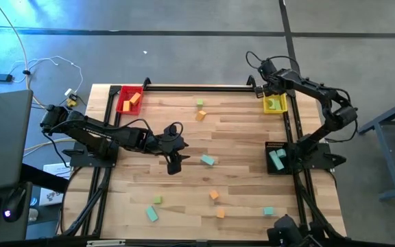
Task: Sort & place blocks by color
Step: Put the green block into the yellow bin, then put the blue block into the black bin
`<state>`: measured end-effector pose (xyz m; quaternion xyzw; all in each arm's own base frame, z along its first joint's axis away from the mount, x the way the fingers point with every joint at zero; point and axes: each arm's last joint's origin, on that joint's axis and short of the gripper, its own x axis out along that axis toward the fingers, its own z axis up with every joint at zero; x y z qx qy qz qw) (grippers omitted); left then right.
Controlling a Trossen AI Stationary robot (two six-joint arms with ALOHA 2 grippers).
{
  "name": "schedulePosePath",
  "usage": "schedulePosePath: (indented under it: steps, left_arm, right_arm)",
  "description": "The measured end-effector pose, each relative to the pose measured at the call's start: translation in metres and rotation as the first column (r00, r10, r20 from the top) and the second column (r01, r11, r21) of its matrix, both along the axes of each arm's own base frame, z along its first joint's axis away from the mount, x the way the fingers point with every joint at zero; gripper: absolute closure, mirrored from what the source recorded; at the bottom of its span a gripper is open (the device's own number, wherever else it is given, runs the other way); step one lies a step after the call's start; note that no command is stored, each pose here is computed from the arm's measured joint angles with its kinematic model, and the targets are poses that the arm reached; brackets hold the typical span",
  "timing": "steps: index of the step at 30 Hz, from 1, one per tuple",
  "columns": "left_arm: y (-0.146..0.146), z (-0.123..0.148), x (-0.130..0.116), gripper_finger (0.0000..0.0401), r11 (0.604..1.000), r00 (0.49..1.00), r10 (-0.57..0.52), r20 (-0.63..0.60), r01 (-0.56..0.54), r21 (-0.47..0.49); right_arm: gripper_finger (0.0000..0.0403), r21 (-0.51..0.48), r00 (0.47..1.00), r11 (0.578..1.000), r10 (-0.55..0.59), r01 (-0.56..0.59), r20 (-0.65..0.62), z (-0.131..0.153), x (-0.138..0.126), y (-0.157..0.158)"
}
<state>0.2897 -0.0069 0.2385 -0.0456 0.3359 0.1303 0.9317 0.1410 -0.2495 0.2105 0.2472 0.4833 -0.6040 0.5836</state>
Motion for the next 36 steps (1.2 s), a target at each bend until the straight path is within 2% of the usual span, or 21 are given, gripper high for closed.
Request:
schedulePosePath:
  steps: [5, 12, 16, 20, 26, 32, 36]
  left_arm:
    - [0.0, 0.0, 0.0, 0.019, 1.0, 1.0, 0.009, 0.003, -0.009, -0.011]
    - [0.0, 0.0, 0.0, 0.019, 1.0, 1.0, 0.009, 0.002, -0.009, -0.01]
    - [0.0, 0.0, 0.0, 0.019, 1.0, 1.0, 0.009, -0.002, -0.009, -0.01]
    - [0.0, 0.0, 0.0, 0.019, 1.0, 1.0, 0.009, -0.002, -0.009, -0.01]
    - [0.0, 0.0, 0.0, 0.019, 1.0, 1.0, 0.009, -0.002, -0.009, -0.01]
    - [0.0, 0.0, 0.0, 0.019, 1.0, 1.0, 0.009, -0.002, -0.009, -0.01]
    - [0.0, -0.001, -0.001, 0.019, 1.0, 1.0, 0.009, -0.007, -0.009, -0.01]
  right_arm:
    - [0.0238, 0.002, 1.0, 1.0, 0.001, -0.001, -0.001, 0.0, 0.0, 0.0]
    - [0.0236, 0.059, 0.999, 0.998, 0.032, -0.031, -0.003, -0.001, 0.003, 0.007]
    - [0.0236, 0.057, 0.997, 0.998, 0.045, -0.041, -0.062, 0.005, 0.006, 0.02]
    - [0.0236, 0.063, 0.994, 0.995, 0.08, -0.076, -0.076, 0.016, 0.012, 0.039]
    - [0.0235, 0.116, 0.99, 0.983, 0.141, -0.14, -0.006, 0.034, 0.02, 0.077]
    - [0.0235, 0.132, 0.97, 0.961, 0.24, -0.243, 0.038, 0.05, 0.028, 0.12]
    - [0.0235, 0.177, 0.955, 0.939, 0.286, -0.295, 0.078, 0.056, 0.032, 0.149]
